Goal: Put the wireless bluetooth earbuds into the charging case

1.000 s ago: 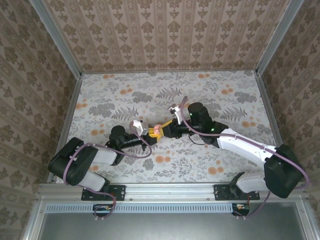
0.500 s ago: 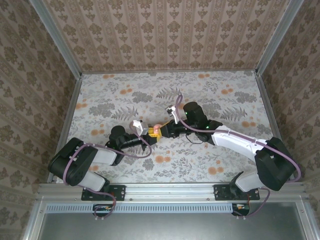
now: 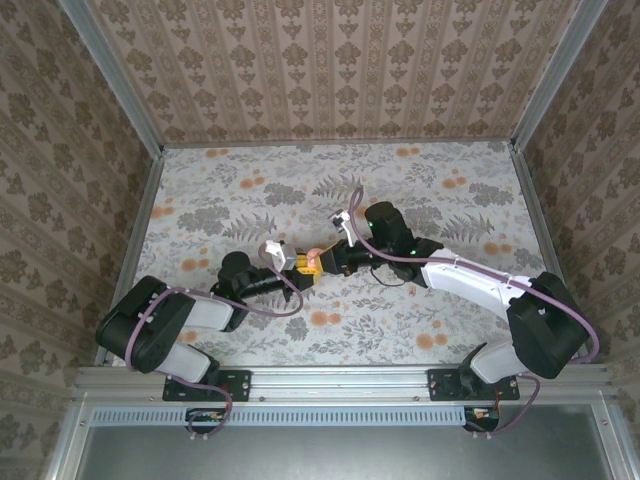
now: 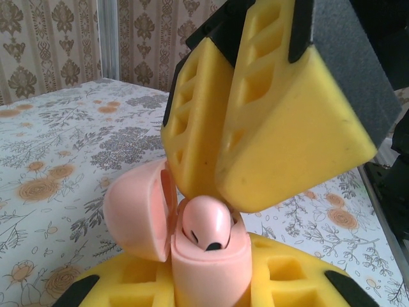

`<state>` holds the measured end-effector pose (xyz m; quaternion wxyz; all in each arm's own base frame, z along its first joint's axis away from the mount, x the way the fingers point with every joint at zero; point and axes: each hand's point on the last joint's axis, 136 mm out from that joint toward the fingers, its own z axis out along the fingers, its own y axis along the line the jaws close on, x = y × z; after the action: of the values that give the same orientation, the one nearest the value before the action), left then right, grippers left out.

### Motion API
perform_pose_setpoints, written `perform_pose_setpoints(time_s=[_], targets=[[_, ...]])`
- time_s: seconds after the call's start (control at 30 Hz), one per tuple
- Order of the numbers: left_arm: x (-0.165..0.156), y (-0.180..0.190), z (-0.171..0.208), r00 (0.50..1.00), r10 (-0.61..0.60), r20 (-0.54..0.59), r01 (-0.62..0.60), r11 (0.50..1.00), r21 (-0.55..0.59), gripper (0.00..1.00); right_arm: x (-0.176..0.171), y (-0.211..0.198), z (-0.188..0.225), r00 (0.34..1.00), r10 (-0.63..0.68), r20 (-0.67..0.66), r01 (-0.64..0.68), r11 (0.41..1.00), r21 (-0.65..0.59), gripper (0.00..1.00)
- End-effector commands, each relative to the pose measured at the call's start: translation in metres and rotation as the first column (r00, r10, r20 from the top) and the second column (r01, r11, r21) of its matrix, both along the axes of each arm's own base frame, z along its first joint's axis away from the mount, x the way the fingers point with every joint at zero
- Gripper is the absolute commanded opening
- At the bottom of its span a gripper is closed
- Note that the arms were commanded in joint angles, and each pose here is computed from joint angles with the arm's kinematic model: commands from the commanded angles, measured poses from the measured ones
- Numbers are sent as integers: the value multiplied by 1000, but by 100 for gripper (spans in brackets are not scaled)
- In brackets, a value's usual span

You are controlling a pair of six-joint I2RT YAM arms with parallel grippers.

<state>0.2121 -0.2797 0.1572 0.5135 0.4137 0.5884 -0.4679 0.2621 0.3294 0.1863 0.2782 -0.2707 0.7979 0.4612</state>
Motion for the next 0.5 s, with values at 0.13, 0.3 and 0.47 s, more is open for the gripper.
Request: perform_pose_setpoints(time_s=[0.13, 0.3, 0.47], targets=[[6, 5, -4, 997, 59, 47, -60, 998, 36, 16, -1, -28, 17, 998, -55, -35, 53, 997, -57, 30], [11, 11, -14, 992, 114, 60, -119, 990, 81, 15, 13, -86, -8, 950, -256, -176, 216, 952, -219, 32], [14, 13, -21, 989, 136, 57, -142, 983, 118, 15, 11, -154, -41, 824, -475, -310, 331, 847, -416, 35]])
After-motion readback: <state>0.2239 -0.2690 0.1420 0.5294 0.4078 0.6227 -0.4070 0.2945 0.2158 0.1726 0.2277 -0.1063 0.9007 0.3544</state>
